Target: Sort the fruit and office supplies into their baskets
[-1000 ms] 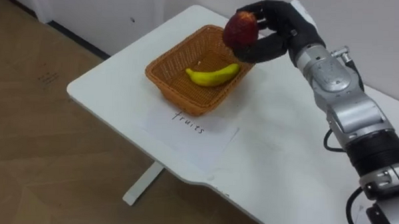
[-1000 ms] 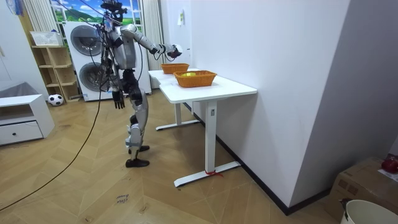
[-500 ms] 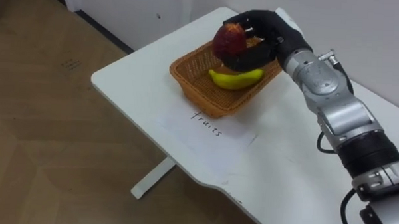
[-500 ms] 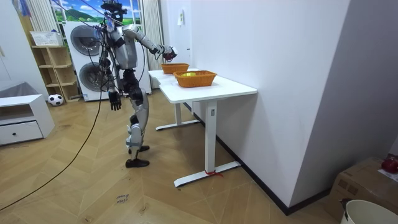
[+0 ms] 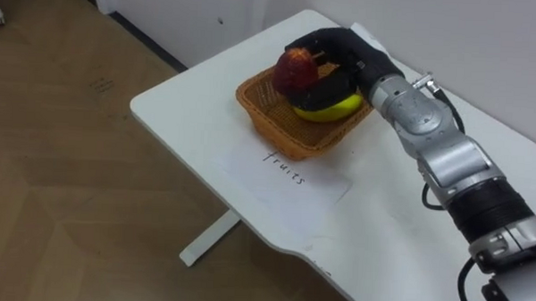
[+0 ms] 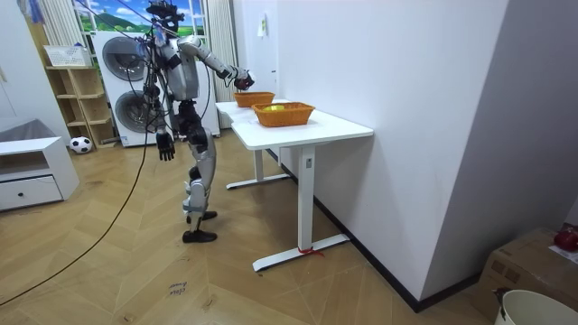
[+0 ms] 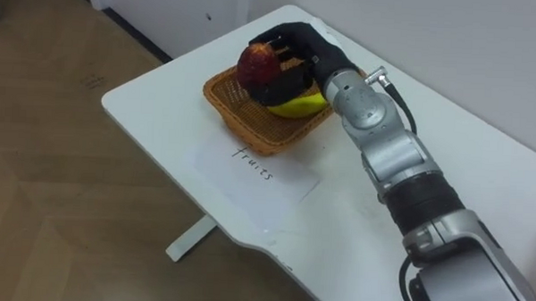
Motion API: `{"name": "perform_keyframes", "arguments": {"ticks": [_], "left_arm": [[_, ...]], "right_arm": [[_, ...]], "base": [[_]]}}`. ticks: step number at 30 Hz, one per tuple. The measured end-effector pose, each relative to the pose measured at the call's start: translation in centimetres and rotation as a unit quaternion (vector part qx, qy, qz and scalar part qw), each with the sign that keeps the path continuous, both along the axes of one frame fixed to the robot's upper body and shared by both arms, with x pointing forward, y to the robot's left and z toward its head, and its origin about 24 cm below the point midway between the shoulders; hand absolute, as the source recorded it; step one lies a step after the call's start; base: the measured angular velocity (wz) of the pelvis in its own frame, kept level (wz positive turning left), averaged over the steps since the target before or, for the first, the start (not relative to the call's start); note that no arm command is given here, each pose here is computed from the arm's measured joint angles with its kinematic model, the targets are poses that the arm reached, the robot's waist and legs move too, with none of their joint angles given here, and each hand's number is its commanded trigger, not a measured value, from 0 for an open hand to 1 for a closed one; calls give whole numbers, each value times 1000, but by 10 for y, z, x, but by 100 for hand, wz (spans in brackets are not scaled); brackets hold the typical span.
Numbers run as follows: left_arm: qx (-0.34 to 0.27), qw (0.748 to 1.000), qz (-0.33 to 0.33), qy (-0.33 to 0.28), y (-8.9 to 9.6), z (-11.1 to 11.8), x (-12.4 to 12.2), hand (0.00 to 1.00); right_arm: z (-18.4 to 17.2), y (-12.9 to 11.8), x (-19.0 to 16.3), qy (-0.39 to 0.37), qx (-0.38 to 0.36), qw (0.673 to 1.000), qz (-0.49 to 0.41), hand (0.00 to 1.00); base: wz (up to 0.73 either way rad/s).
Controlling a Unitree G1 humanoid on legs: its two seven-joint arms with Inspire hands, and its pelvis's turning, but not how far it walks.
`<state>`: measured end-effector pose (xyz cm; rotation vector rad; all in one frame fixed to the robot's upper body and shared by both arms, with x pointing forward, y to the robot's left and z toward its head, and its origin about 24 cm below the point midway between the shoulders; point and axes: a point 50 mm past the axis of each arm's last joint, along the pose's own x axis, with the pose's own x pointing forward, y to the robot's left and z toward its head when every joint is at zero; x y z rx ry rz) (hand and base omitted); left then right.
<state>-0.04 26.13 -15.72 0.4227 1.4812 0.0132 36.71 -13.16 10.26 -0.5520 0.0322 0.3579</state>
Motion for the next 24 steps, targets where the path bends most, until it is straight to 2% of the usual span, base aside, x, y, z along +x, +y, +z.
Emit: {"name": "perform_keyframes", "arguments": {"ticks": [2, 4, 5, 6, 7, 24], "left_arm": [[1, 1000, 0, 0, 0, 0, 0, 0], [1, 1000, 0, 1, 0, 0, 0, 0], [1, 1000, 0, 1, 0, 0, 0, 0], [1, 1000, 0, 1, 0, 0, 0, 0], [2, 1000, 1, 3, 0, 0, -1, 0], [7, 1000, -2, -5, 1, 1, 4, 0]], "right_arm": [[-3, -1, -1, 5, 0, 1000, -1, 79], [-6, -2, -2, 9, 0, 1000, -2, 67], [-6, -2, -2, 8, -2, 1000, -3, 48], [-6, -2, -2, 8, -5, 1000, -3, 16], [-8, -3, -2, 10, -11, 1000, -5, 0], [-12, -6, -2, 18, -21, 1000, -13, 0]], "base": [[0], [0], [0], [0], [0], [0]]}}
